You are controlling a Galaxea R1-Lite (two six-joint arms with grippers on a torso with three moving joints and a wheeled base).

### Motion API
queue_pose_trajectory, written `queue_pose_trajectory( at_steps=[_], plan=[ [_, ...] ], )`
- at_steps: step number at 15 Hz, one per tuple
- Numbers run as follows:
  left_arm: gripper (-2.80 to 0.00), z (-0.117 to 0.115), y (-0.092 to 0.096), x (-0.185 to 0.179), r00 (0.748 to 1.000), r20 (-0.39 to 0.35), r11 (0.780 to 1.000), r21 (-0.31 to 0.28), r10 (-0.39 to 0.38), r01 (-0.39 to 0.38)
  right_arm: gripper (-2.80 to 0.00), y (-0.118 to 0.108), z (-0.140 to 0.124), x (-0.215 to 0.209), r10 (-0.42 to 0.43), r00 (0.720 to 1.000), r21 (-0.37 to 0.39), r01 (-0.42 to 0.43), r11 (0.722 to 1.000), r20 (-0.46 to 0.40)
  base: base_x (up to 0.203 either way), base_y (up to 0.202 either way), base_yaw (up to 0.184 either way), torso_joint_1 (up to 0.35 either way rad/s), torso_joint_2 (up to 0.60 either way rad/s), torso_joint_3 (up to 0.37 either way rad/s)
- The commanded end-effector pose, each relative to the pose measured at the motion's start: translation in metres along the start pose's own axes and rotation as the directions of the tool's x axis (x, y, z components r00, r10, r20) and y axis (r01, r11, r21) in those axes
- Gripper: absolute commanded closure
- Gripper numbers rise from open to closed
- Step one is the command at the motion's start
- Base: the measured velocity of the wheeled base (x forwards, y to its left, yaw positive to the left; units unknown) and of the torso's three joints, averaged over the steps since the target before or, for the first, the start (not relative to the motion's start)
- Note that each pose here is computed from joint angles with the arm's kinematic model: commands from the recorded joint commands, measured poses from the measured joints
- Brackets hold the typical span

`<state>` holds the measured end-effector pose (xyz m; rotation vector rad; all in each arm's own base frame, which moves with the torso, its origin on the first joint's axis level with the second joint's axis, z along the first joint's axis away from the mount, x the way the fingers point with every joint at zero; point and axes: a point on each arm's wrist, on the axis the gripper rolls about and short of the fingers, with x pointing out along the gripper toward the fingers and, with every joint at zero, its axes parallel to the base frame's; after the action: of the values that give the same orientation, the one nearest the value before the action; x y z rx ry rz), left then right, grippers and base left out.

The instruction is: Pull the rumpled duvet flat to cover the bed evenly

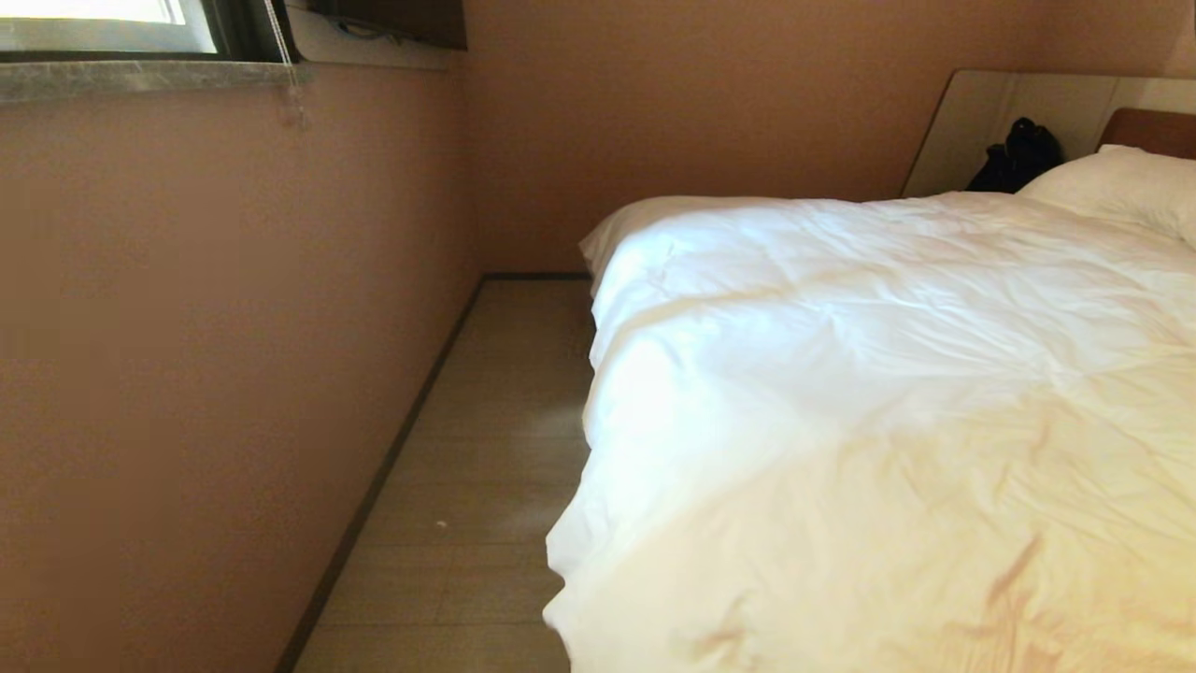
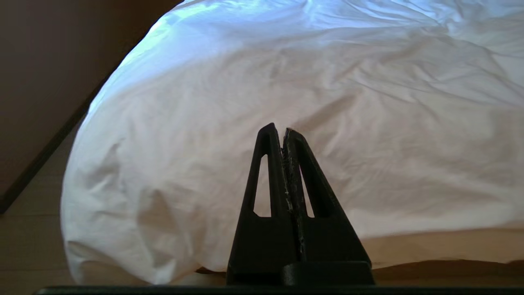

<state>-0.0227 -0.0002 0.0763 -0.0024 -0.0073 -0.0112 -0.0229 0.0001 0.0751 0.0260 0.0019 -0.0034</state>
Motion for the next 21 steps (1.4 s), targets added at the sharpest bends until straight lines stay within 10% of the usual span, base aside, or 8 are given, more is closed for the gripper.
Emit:
queue_pose_trajectory(
  at_steps=[1,12,21],
  plan=[
    [0.0,0.0,0.0,0.0001,1.0,-0.001,1.0,-0.001,0.0,0.0,0.0,0.0,0.0,0.0001,0.0,1.0,0.0,0.0,1.0,-0.001,0.0,0.12,-0.002,0.005,0.0,0.004],
    [0.0,0.0,0.0,0.0001,1.0,-0.001,1.0,-0.001,0.0,0.0,0.0,0.0,0.0,0.0001,0.0,1.0,0.0,0.0,1.0,-0.001,0.0,0.0,0.0,0.0,0.0,0.0],
    [0.0,0.0,-0.0001,0.0001,1.0,-0.001,1.0,-0.002,-0.001,0.001,0.0,0.0,0.0,0.0001,0.0,1.0,0.0,0.0,1.0,-0.001,-0.183,0.0,0.001,0.004,0.0,0.002]
  ],
)
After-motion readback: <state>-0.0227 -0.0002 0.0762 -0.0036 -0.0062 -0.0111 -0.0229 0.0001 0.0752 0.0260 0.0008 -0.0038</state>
